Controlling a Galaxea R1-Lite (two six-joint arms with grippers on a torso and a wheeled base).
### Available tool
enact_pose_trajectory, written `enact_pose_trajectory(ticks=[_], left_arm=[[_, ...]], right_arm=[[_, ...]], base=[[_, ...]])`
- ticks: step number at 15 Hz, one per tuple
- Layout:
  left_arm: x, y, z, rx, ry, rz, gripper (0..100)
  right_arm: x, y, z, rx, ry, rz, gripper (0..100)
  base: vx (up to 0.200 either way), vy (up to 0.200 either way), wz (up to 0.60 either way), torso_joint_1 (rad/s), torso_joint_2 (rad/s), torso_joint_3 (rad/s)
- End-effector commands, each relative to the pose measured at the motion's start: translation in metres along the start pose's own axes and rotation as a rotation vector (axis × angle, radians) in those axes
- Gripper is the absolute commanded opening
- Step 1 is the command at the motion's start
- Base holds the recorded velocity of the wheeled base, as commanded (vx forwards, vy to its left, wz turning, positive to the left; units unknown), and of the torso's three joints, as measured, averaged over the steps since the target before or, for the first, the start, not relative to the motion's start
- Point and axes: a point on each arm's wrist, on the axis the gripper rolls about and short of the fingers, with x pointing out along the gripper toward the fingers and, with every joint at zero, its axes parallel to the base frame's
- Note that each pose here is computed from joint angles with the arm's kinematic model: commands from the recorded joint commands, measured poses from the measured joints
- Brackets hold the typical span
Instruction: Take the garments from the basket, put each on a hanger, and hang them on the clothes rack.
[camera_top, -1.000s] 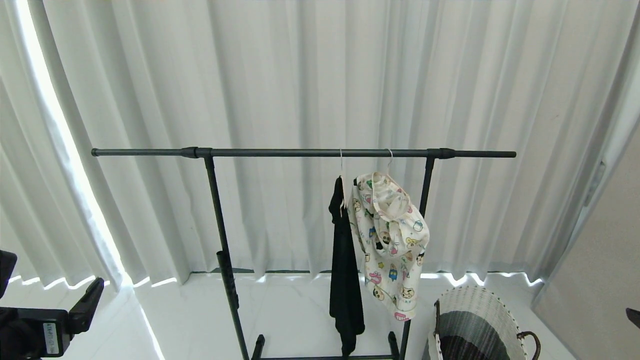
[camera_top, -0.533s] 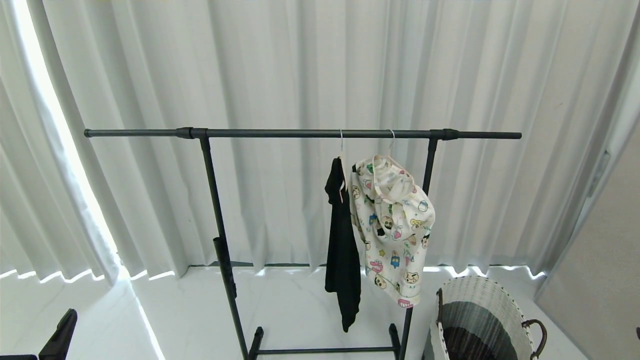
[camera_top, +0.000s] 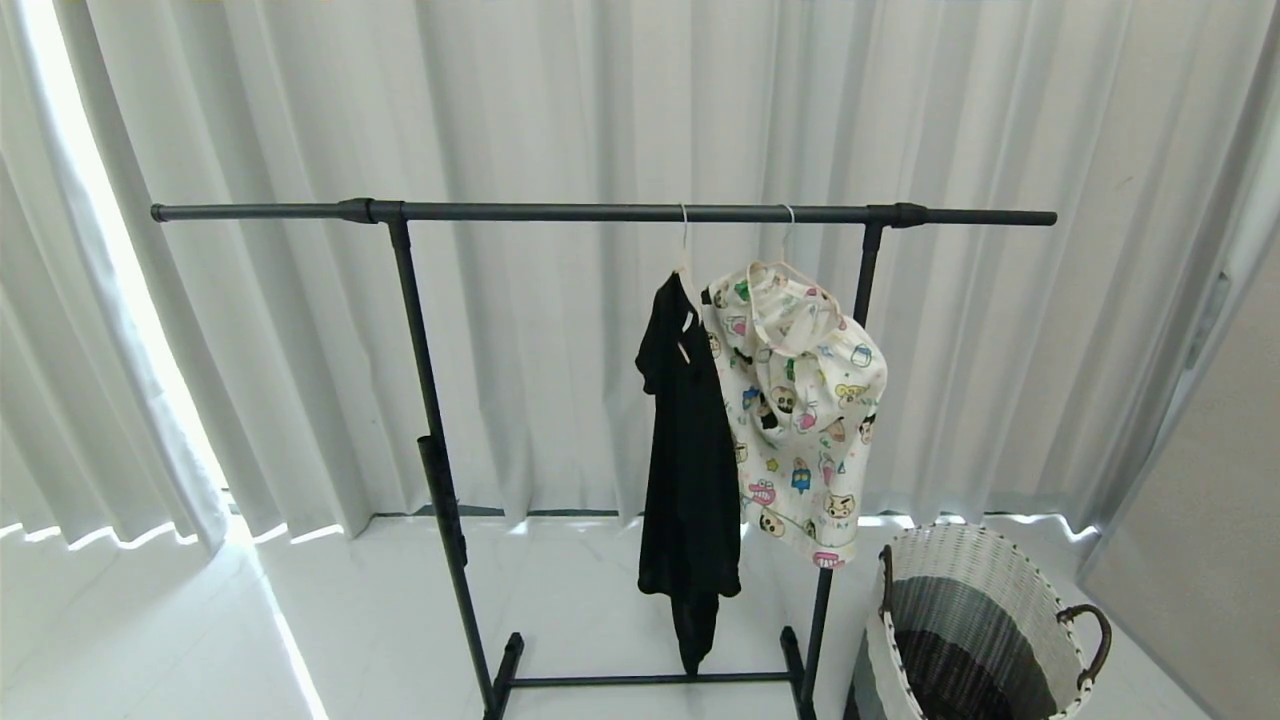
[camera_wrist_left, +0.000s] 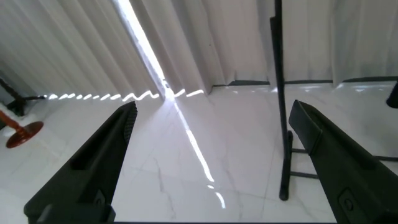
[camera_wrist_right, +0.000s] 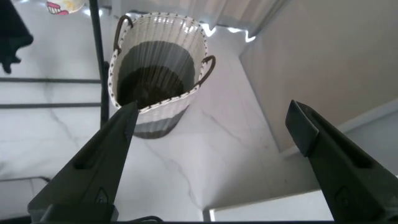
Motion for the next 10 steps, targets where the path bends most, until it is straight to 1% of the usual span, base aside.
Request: enact_pose_trajectory(ticks=[1, 4, 6, 8, 10], left_arm=[[-0.014, 0.005, -0.006, -0.055, -0.118, 0.076, 100], [-0.014, 0.004, -0.006, -0.058, -0.117, 0.074, 100], [-0.014, 0.005, -0.006, -0.064, -0.119, 0.076, 100], [-0.014, 0.004, -0.006, -0.064, -0.118, 0.075, 100], [-0.014, 0.004, -0.006, -0.059, -0.118, 0.074, 100]], right_arm=[[-0.011, -0.002, -0.022, 0.016, -0.097, -0.012, 100], [-0.017, -0.002, -0.044, 0.002, -0.172, -0.061, 100], [-0.019, -0.002, -0.056, 0.015, -0.213, -0.086, 100], [-0.018, -0.002, -0.059, 0.027, -0.206, -0.122, 100], [-0.013, 0.0, -0.064, 0.041, -0.189, -0.121, 100]], base=[[0.0, 0.0, 0.0, -0.207, 0.49, 0.281], [0.0, 0.0, 0.0, -0.204, 0.49, 0.286], [0.0, 0.0, 0.0, -0.19, 0.49, 0.288], [0.0, 0.0, 0.0, -0.181, 0.47, 0.293], [0.0, 0.0, 0.0, -0.168, 0.46, 0.288]])
